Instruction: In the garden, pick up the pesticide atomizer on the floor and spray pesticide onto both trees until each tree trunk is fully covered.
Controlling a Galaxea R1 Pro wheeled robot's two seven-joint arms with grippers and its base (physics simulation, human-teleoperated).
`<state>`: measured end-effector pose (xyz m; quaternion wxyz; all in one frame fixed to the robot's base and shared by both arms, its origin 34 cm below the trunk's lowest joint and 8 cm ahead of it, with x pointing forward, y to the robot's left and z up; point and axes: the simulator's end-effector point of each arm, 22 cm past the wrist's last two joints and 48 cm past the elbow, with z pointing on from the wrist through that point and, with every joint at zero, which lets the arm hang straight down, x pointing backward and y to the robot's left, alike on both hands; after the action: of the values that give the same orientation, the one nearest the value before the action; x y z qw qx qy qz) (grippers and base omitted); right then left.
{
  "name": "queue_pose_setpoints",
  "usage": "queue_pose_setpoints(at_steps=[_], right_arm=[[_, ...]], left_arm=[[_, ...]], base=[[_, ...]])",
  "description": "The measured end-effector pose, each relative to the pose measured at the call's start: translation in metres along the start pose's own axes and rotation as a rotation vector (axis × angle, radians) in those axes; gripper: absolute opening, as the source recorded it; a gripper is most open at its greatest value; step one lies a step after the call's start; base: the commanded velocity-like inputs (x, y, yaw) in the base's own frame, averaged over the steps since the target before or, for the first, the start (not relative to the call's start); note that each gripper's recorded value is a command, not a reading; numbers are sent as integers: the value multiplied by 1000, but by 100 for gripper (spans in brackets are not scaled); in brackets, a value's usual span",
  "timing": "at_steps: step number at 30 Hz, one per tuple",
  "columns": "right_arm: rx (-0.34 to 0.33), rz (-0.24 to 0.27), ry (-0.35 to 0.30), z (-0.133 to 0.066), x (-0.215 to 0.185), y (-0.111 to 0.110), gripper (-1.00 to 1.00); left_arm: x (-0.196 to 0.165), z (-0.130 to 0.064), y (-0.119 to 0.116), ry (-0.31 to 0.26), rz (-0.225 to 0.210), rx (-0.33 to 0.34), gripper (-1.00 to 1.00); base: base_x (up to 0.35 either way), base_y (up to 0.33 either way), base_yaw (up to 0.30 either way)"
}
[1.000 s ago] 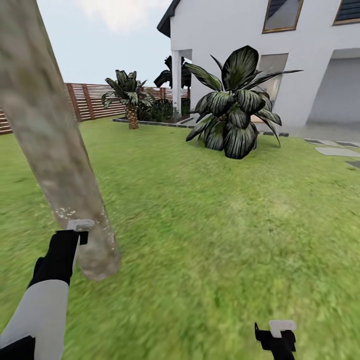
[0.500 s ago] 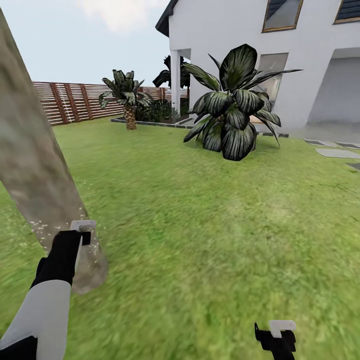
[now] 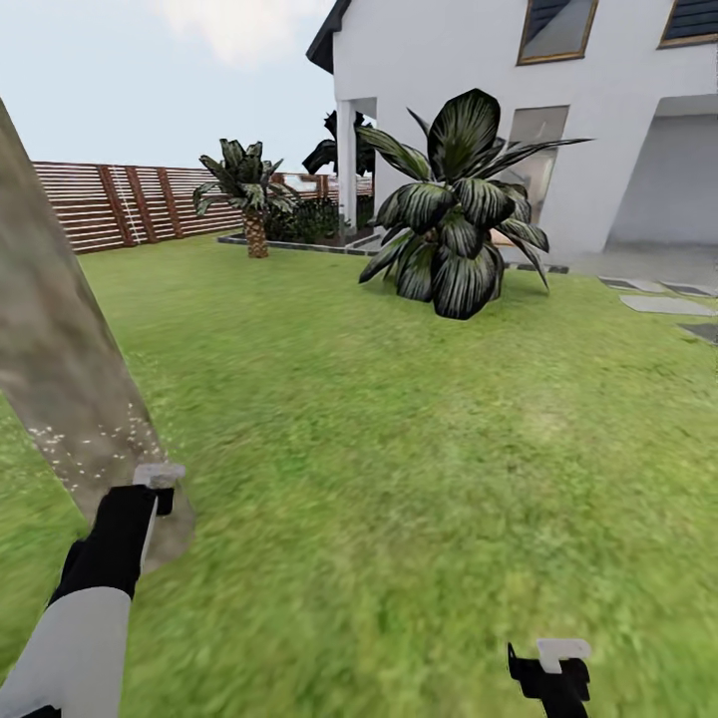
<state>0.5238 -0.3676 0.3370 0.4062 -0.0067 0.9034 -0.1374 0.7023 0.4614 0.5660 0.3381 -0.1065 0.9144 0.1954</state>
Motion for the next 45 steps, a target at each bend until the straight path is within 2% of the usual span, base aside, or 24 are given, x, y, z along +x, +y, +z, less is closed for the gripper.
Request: queue_pose_setpoints(at_steps=[2,4,10,12,15,16,18,19,20,22,23,24,25,26,30,31,32,36,38,39,40,42,45], right_arm=[[-1,0,0,0,0,0,100],[0,0,0,0,0,0,100],[-1,0,0,0,0,0,100],[-1,1,0,0,0,0,100],[-8,1,-2,0,-1,4,100],[-12,2,-4,0,-2,7,100],[-38,-18,-26,1,-12,16,100],[-79,-60,-66,3,-28,26,100],[-121,-95,-102,5,-42,37,100],[-290,-193,-207,2,-86,80,100],[-387,-220,-232,-4,-98,101,100],[-482,-241,-233,-11,-103,121,100],[-540,-251,-227,-15,-104,132,100],[-611,-264,-221,-19,-112,145,100],[-753,-298,-259,-29,-153,167,100],[-795,-314,-273,-34,-162,173,100],[-837,-363,-284,-39,-169,177,100],[-871,-485,-265,-43,-159,183,100],[-894,-525,-257,-47,-154,190,100],[-930,-541,-258,-54,-153,203,100],[-961,-554,-261,-61,-153,214,-100],[-1041,-602,-271,-79,-154,235,-100],[-1088,-624,-290,-92,-160,251,-100]], left_arm=[[46,6,0,56,25,0,-100],[65,8,0,78,35,3,-100],[101,12,-10,55,49,34,-100],[113,15,-28,26,37,105,-100],[130,18,-65,-13,70,260,-100],[132,19,-68,-23,86,289,-100],[134,17,-80,-45,176,387,-100],[133,12,-92,-60,232,460,-100],[133,7,-101,-70,271,515,-100],[140,-11,-121,-82,366,675,-100],[145,-19,-126,-74,398,744,-100],[151,-27,-129,-60,433,807,-100],[155,-33,-132,-49,459,849,-100],[164,-43,-138,-25,505,910,-100],[186,-65,-157,27,645,1021,-100],[193,-70,-165,36,698,1042,-100],[201,-76,-175,44,757,1067,-100],[200,-81,-185,38,801,1082,-100],[208,-86,-191,52,852,1098,-100],[213,-88,-195,60,884,1106,-100],[216,-90,-197,65,902,1112,-100],[223,-94,-204,75,942,1125,-100],[231,-101,-214,83,977,1144,-100]], base=[[-270,-160,0],[-299,-117,0],[-313,-70,0],[-257,-12,0],[-90,-3,0],[-25,-1,0],[-10,0,0],[-4,0,0],[-2,0,0],[-1,0,0],[0,0,0],[0,0,0],[0,0,0],[0,0,0],[0,0,0],[0,0,0],[0,0,0],[0,0,0],[0,0,0],[0,0,0],[0,0,0],[0,0,0],[0,0,0]])
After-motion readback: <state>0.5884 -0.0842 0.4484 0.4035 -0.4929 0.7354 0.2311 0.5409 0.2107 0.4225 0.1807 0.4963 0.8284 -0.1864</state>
